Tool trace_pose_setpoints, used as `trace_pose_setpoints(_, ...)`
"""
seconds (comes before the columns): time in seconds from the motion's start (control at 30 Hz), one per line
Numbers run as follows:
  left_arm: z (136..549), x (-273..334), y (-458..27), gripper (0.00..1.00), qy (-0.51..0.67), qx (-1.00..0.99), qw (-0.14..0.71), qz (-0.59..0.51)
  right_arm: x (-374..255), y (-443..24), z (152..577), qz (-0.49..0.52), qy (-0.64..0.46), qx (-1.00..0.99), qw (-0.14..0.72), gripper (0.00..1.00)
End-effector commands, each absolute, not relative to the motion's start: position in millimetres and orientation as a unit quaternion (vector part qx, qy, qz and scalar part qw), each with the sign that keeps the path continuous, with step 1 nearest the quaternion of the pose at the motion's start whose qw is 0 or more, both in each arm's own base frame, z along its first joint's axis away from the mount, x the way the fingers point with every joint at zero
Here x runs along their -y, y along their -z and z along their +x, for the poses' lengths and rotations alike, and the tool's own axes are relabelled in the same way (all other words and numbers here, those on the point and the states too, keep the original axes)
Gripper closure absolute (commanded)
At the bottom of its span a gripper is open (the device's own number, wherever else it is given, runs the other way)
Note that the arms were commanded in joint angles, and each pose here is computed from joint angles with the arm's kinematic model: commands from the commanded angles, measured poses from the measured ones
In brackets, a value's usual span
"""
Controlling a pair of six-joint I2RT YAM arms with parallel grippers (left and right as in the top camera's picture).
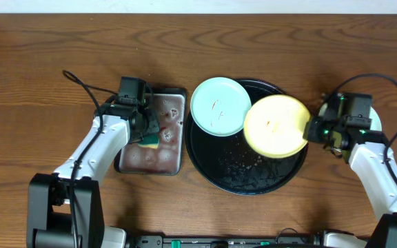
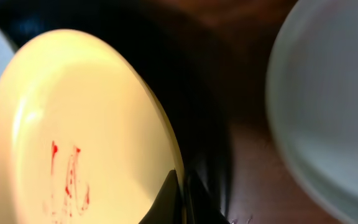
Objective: Clean dirty plates on tray and stack at the side
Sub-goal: 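Grasp the yellow plate rim with the right gripper and tilt it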
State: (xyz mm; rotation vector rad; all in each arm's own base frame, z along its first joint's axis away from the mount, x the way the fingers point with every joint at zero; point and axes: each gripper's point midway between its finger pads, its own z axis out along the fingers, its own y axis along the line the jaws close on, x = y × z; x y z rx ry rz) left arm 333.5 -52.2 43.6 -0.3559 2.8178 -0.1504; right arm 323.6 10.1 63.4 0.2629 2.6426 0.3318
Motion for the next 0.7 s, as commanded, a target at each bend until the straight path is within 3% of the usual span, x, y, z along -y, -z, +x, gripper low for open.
trace_pose_setpoints(0.0, 332, 60, -30, 0.92, 0.051, -0.988, 0.137, -0.055, -24, -60, 320, 0.071, -0.129, -0.965, 0.218, 0.99)
trace_pose_setpoints(0.4, 315, 67, 29, 0.93, 0.049, -0.997, 0.052, -0.035, -37, -51, 311, 0.050, -0.132, -0.971, 0.195, 0.99)
trace_pose_setpoints(0.67, 331, 74, -40, 0.93, 0.083, -0.986, 0.140, -0.038, -38, -48, 304, 0.037, -0.129, -0.974, 0.183, 0.99)
